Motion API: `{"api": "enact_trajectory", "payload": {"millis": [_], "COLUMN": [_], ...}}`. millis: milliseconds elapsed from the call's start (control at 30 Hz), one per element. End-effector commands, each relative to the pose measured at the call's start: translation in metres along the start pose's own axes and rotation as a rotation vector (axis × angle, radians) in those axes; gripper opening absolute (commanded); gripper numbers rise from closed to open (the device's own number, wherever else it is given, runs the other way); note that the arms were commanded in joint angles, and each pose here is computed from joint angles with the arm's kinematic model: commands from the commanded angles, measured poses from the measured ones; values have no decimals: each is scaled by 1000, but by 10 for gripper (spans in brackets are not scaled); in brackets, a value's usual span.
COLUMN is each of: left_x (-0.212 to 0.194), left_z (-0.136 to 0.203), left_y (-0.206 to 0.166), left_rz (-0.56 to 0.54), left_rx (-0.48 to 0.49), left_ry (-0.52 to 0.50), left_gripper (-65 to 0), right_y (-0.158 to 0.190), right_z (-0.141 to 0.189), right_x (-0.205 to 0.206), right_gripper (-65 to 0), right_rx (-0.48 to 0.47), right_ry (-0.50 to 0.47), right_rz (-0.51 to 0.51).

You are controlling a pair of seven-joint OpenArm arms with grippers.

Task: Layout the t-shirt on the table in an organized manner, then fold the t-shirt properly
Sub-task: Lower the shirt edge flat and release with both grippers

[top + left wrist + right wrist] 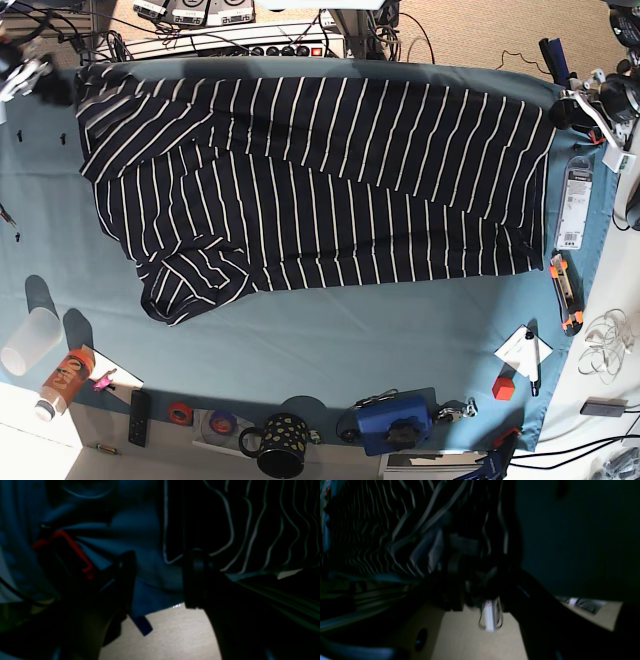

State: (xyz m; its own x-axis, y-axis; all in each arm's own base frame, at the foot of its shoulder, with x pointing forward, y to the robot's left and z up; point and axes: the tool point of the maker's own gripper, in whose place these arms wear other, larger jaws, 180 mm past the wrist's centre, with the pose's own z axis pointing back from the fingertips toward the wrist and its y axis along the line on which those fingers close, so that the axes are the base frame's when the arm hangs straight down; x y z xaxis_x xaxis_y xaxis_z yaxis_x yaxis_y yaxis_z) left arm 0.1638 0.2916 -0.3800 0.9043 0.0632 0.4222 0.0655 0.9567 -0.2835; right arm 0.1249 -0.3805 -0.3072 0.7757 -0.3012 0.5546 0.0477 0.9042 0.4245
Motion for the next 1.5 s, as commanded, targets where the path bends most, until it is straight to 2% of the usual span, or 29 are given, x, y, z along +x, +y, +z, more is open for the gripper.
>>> {"api": "enact_trajectory", "payload": {"millis": [0,167,333,467,533,600,833,1000,1067,1100,1167,1233,1300,1467], "left_x": [8,25,57,81,94,102,106,107,106,106,106,106,106,106], "left_z": [10,19,23,26,28,30,30,30,30,30,30,30,30,30], "left_y": [10,17,17,15,14,13,11,11,11,11,11,11,11,11], "left_rz": [-26,-61,-77,-92,-98,-101,-101,-101,-101,-101,-101,-101,-101,-101], "left_rx": [38,65,71,69,67,65,61,61,61,61,61,61,61,61], "left_ry": [-4,-38,-119,-181,-228,-253,-268,-269,-269,-269,-269,-269,-269,-268], "left_gripper": [-341,-341,-341,-341,-341,-341,-341,-341,-341,-341,-341,-341,-341,-341], "right_y": [0,-2,17,4,3,1,23,34,28,24,17,13,10,8], "right_z": [12,38,38,3,-19,-45,-126,-159,-167,-169,-167,-164,-159,-138], "right_x": [25,90,151,158,171,176,167,138,119,108,88,79,78,87], "right_gripper": [-435,-435,-435,-435,-435,-435,-435,-435,-437,-457,-553,-650,-650,-650], "right_rx": [-12,-55,-10,-118,-126,-137,-43,-60,-100,-122,-156,-167,-170,-95], "right_ry": [-50,-240,-404,-300,-312,-284,-94,69,172,233,350,400,398,288], "right_rz": [48,127,204,248,264,279,311,408,432,438,440,434,416,327]}}
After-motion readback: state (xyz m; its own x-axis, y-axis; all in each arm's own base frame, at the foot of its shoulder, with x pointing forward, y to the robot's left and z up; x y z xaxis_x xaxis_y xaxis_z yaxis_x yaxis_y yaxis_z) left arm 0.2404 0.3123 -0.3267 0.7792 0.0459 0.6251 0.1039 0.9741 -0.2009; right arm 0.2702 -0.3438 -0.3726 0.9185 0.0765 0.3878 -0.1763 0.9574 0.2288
